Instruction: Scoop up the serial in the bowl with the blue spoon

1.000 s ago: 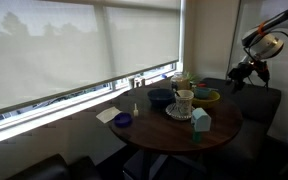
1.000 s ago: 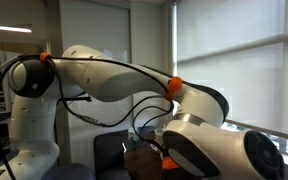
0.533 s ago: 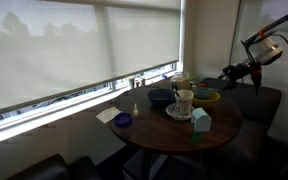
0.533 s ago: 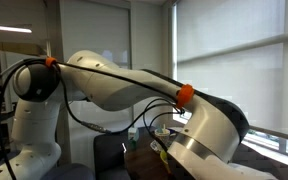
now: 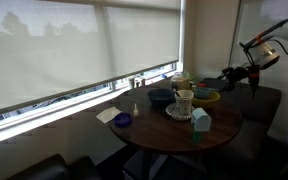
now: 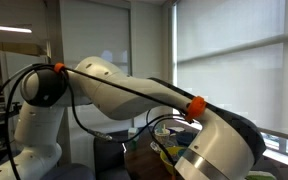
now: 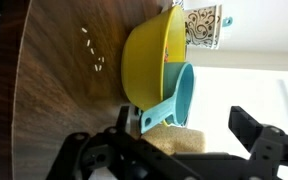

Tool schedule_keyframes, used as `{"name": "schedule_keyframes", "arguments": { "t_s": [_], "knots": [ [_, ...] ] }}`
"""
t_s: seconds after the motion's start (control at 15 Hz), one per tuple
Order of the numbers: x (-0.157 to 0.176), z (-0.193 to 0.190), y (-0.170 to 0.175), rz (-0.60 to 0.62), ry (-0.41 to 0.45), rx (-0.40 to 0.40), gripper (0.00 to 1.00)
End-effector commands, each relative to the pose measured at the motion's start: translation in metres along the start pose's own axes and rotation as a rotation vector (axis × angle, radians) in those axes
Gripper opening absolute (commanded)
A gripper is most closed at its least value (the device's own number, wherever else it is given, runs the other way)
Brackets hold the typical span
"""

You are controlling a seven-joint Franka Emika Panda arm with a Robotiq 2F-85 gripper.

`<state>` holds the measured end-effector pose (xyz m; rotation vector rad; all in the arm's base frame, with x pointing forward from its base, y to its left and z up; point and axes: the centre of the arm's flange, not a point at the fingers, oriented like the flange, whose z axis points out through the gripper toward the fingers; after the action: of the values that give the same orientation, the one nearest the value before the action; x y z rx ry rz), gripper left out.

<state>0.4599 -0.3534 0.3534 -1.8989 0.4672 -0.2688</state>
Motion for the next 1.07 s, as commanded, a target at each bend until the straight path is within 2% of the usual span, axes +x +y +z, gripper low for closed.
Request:
{"name": "schedule_keyframes", "arguments": {
  "t_s": [0.0, 0.13, 0.6, 1.0],
  "knots": [
    [0.013, -0.005, 0.006, -0.046, -0.026, 0.058, 1.00],
    [0.015, -0.004, 0.009, -0.066, -0.041, 0.066, 1.00],
    [0.027, 0.014, 0.003, -0.095, 0.012, 0.095, 1.00],
    [0.032, 0.028, 0.003, -0.081, -0.003, 0.074, 1.00]
  ]
}}
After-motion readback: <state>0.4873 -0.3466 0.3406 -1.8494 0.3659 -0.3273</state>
